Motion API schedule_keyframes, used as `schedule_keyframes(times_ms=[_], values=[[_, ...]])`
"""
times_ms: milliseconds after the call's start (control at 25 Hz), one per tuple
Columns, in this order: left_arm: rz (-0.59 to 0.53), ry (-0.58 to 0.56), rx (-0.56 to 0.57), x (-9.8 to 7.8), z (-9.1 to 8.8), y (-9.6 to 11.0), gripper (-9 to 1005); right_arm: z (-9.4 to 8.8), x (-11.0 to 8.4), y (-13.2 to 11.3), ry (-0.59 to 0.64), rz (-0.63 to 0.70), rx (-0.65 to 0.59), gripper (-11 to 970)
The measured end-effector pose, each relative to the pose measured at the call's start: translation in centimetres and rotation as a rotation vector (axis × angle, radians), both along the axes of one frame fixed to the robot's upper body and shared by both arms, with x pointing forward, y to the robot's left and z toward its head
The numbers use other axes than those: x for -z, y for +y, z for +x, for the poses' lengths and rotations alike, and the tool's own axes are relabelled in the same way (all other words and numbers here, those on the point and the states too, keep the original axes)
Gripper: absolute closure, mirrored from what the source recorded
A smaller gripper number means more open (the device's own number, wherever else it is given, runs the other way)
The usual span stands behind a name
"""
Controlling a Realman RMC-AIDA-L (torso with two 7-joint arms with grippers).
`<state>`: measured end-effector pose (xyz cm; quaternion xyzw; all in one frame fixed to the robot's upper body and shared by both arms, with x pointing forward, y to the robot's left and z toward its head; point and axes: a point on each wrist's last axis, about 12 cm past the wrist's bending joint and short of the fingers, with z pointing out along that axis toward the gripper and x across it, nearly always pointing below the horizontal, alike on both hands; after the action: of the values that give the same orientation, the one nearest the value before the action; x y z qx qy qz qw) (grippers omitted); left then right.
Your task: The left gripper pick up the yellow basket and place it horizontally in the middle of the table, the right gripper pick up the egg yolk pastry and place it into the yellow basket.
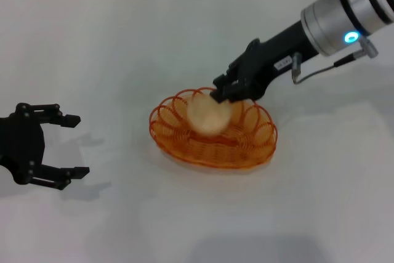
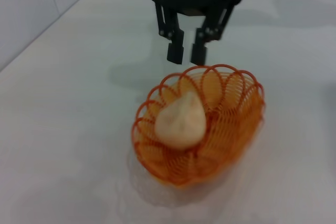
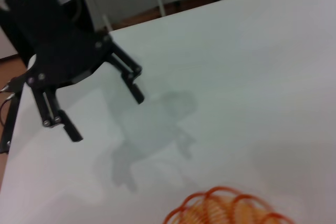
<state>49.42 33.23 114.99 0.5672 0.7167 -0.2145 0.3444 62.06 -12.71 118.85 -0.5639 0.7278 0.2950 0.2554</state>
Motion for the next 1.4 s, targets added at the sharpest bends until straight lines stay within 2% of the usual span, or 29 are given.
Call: schedule_keyframes(times_ms=[280, 400, 600, 840, 1160, 1400], values=[[-0.001, 0.001, -0.004, 0.0, 0.0, 0.1, 103, -0.7, 0.6, 0.3, 0.005, -0.038, -0.044, 715], [-0.003, -0.003, -0.015, 0.0, -0.1, 0.2, 103, -0.9, 0.4, -0.3, -0.011, -0.026, -0.036, 597], [-0.004, -0.026, -0.043, 0.1, 0.0, 0.6, 103, -1.8, 0.2, -3.1, -0.083, 0.024, 0.006, 388], [-0.086, -0.067, -0.075, 0.2, 0.7, 0.6, 103, -3.3, 2.1, -8.2, -0.114, 0.132, 0.082, 109], [-0.119, -0.043, -0.044, 0.4, 1.5, 0.2, 103, -5.8, 4.2, -12.2, -0.095, 0.225, 0.066, 103], [-0.169, -0.031, -0.003, 0.4, 1.4, -0.2, 103, -6.5, 4.8, -13.8, -0.091, 0.285, 0.061, 103]])
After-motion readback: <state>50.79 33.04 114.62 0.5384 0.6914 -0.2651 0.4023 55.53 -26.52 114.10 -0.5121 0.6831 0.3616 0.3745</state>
